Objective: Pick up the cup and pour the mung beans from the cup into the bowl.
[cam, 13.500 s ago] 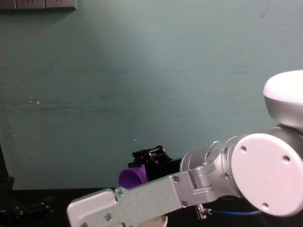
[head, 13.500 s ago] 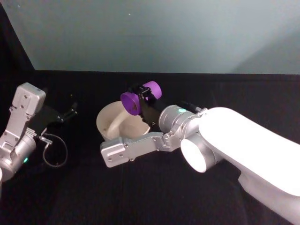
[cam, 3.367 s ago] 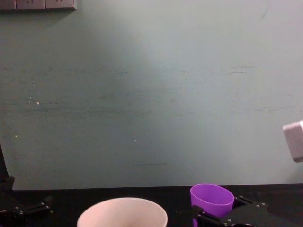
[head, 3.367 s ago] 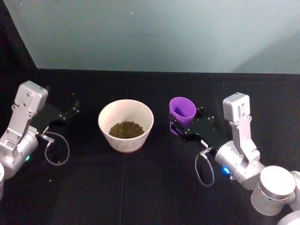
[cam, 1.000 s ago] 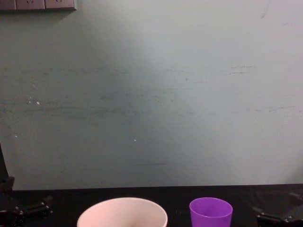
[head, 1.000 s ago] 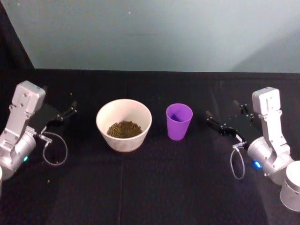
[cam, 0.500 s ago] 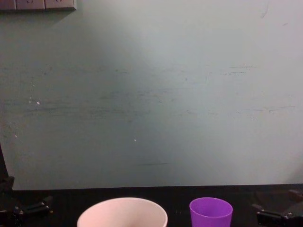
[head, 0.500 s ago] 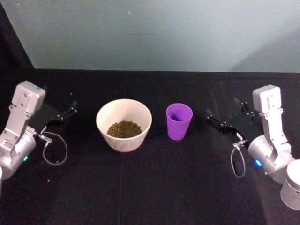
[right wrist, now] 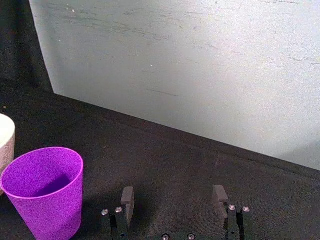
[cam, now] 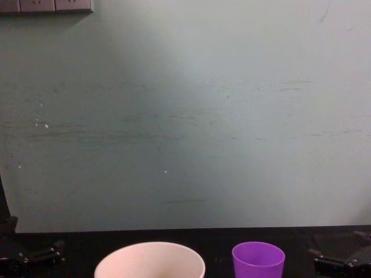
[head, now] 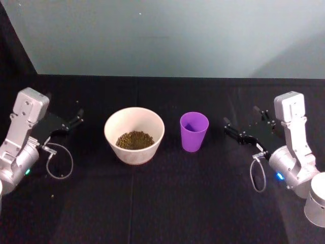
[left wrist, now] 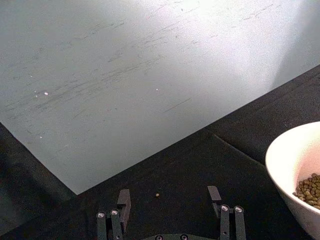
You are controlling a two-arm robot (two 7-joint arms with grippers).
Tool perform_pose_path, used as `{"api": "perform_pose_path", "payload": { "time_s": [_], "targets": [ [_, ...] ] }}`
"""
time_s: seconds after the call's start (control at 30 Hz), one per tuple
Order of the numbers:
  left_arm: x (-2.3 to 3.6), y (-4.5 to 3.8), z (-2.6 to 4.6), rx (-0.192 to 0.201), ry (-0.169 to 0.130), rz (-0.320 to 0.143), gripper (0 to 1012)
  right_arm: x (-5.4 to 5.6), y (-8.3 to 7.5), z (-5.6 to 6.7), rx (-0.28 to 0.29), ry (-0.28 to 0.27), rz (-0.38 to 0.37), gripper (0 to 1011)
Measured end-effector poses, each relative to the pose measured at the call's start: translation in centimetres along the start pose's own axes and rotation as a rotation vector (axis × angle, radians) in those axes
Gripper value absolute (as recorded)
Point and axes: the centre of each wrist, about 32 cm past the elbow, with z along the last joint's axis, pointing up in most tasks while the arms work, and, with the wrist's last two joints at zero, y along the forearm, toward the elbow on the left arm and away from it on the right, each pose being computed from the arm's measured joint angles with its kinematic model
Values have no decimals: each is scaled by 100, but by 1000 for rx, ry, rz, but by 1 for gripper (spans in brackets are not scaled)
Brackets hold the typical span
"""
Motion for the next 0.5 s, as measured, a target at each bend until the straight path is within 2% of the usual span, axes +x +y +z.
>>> {"api": "perform_pose_path", "payload": {
  "time_s": [0.5],
  "targets": [
    [0, 0, 0, 0, 0, 0, 1000, 2, 0, 5, 1, -1, 0, 1002]
  ]
}}
